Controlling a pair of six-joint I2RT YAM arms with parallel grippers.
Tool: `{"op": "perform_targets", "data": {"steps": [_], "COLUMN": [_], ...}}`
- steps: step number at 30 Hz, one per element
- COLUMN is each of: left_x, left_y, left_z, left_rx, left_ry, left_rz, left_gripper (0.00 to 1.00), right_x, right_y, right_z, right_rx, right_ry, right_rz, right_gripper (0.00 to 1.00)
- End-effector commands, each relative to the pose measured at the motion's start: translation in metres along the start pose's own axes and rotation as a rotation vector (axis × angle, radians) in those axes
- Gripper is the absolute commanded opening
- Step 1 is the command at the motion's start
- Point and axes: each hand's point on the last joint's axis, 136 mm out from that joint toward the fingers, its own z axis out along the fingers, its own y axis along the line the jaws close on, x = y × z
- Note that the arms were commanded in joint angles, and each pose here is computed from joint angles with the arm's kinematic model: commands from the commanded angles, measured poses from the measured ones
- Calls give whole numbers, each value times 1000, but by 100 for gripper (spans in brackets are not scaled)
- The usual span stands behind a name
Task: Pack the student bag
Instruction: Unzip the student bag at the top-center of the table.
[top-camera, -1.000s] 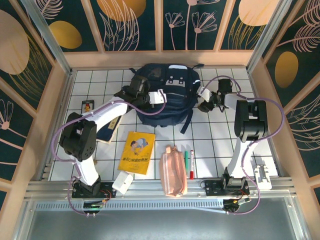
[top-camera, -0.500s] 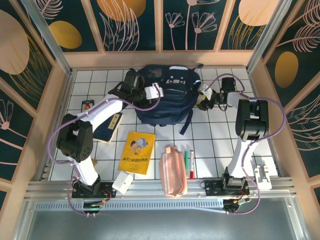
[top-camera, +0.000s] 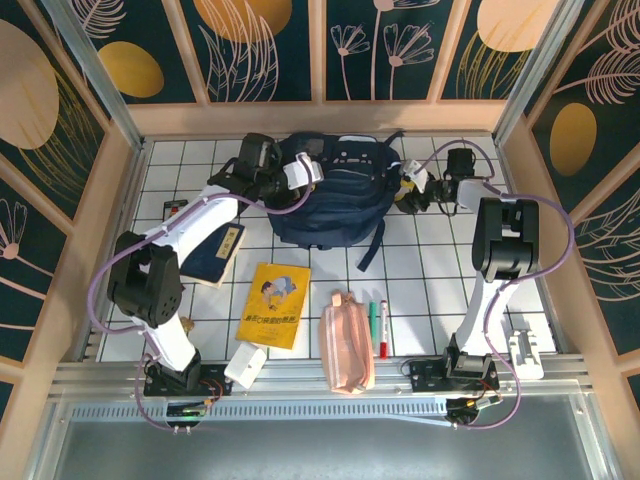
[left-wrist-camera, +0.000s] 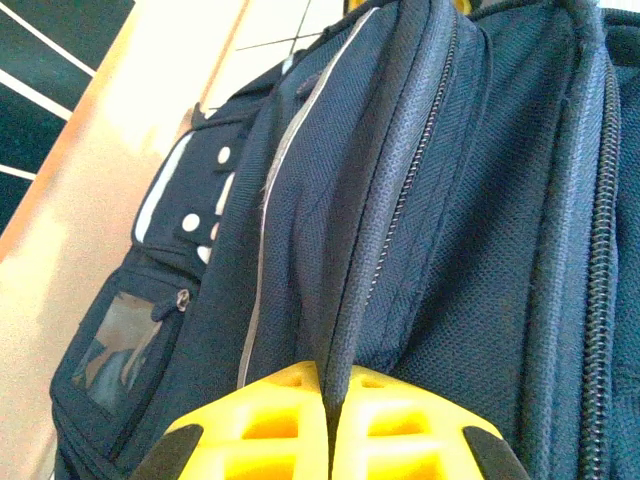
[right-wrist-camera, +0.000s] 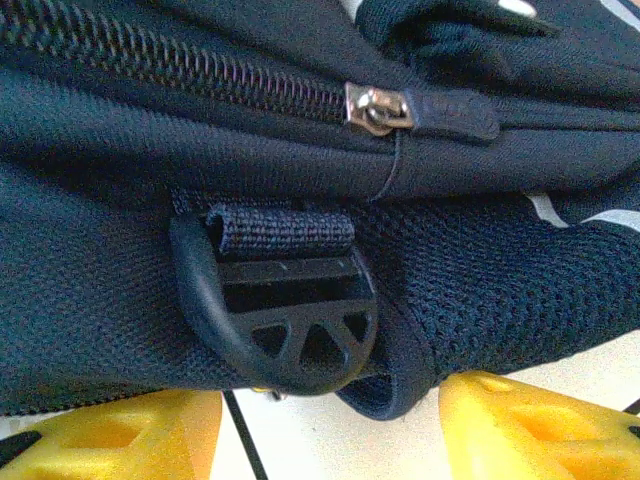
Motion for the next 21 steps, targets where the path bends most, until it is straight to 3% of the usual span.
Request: {"op": "perform_targets", "data": {"steps": [1,4,8,12,16,21], "left_x": [-80,-82,-82,-83,-86,-83], "left_y": [33,40,40,37,38,38], "left_z": [-43,-48,-48,-47,-48,-47], "left_rx": [-94,-109,-104,-85,-85,-88], "left_ry": [-254,-270,-275,-292,-297,-285], "left_rz": [64,36,25,15,15,11], "left_gripper": [0,0,0,0,0,0], "right_x": [9,14,-6,-16,-8,-13], "right_y": [6,1,4,15,22,26], "right_z": [5,4,-5,-2,15,15], "right_rx": [-20,3,-33,-27,-90,-112], "right_ry": [37,64,-10,-80,26,-7], "right_rz": [24,102,262,245,188,101], "right_gripper": [59,59,59,61,59,37]}}
